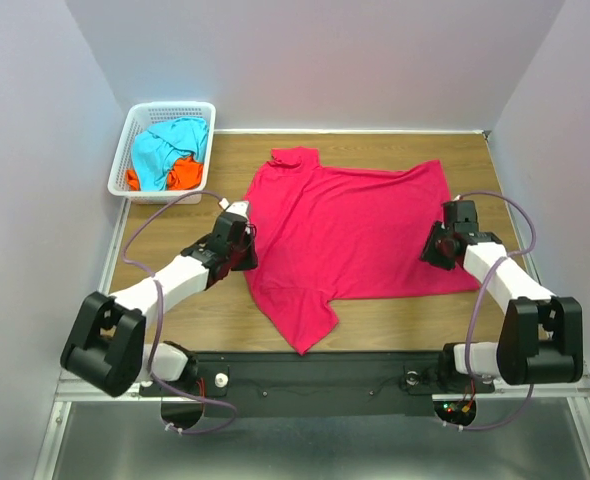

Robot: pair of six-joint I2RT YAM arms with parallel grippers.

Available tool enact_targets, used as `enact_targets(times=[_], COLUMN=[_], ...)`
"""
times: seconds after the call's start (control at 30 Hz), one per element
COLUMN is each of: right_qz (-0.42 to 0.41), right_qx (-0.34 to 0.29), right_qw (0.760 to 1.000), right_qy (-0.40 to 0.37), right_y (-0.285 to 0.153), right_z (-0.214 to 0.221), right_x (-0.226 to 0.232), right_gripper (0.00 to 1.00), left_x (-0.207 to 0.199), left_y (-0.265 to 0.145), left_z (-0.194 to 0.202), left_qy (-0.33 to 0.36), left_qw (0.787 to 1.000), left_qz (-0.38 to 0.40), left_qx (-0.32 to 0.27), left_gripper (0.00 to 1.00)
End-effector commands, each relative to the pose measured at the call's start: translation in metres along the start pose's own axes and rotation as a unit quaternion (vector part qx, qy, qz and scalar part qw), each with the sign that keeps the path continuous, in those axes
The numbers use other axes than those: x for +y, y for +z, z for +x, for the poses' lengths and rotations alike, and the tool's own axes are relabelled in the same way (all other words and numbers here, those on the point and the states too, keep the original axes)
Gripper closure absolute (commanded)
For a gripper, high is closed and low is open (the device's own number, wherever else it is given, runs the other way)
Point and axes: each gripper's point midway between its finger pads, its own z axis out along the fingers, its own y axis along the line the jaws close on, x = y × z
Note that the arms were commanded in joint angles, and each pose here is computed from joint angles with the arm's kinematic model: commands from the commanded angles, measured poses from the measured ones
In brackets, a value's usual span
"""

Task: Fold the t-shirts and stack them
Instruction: Flatten the tshirt out

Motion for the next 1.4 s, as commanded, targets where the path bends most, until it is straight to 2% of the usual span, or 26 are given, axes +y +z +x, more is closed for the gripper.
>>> enact_targets(times=[0.0,0.27,0.37,0.4,0.47,0.7,0.77,0.8,0.83,0.93,0.97,1.1,1.17,1.37], right_qz=[0.006,0.042,0.052,0.052,0.054,0.057,0.039,0.027,0.017,-0.026,-0.055,-0.103,-0.114,-0.126], right_qx=[0.003,0.042,0.055,0.057,0.064,0.047,0.036,0.032,0.029,0.013,0.018,0.002,0.006,0.038], right_qw=[1.000,0.998,0.997,0.996,0.996,0.996,0.998,0.998,0.999,0.999,0.998,0.995,0.993,0.986], right_qy=[0.022,0.034,0.035,0.035,0.036,0.052,0.044,0.038,0.037,0.028,0.025,0.002,-0.023,-0.102], right_y=[0.011,0.031,0.039,0.040,0.042,0.036,0.028,0.025,0.022,0.007,0.000,-0.015,-0.016,-0.002], right_z=[0.003,0.027,0.034,0.035,0.038,0.030,0.021,0.017,0.013,-0.006,-0.009,-0.031,-0.029,-0.005], right_x=[-0.002,-0.015,-0.019,-0.019,-0.019,-0.025,-0.018,-0.013,-0.009,0.010,0.021,0.054,0.073,0.131], right_gripper=[0.62,0.62,0.62,0.62,0.62,0.62,0.62,0.61,0.61,0.58,0.58,0.54,0.54,0.54], left_x=[0.015,0.044,0.060,0.064,0.071,0.099,0.093,0.089,0.083,0.055,0.045,0.003,-0.012,-0.054], left_y=[0.017,0.029,0.034,0.034,0.032,0.021,0.016,0.013,0.006,-0.016,-0.023,-0.036,-0.036,-0.005], left_z=[0.022,0.025,0.025,0.024,0.022,0.006,-0.003,-0.009,-0.019,-0.049,-0.061,-0.085,-0.097,-0.090], left_qy=[-0.035,-0.051,-0.066,-0.069,-0.077,-0.097,-0.093,-0.092,-0.087,-0.070,-0.065,-0.033,-0.018,0.035], left_qw=[0.998,0.993,0.990,0.989,0.987,0.982,0.985,0.986,0.988,0.993,0.993,0.995,0.994,0.996], left_qz=[-0.041,-0.104,-0.124,-0.128,-0.136,-0.159,-0.147,-0.137,-0.123,-0.079,-0.065,-0.019,-0.006,0.031], left_qx=[0.024,0.027,0.033,0.034,0.031,0.017,0.009,0.003,-0.013,-0.062,-0.076,-0.097,-0.108,-0.070], left_gripper=[0.76,0.76,0.78,0.83,0.84,0.84,0.82,0.77,0.64,0.43,0.41,0.39,0.39,0.39])
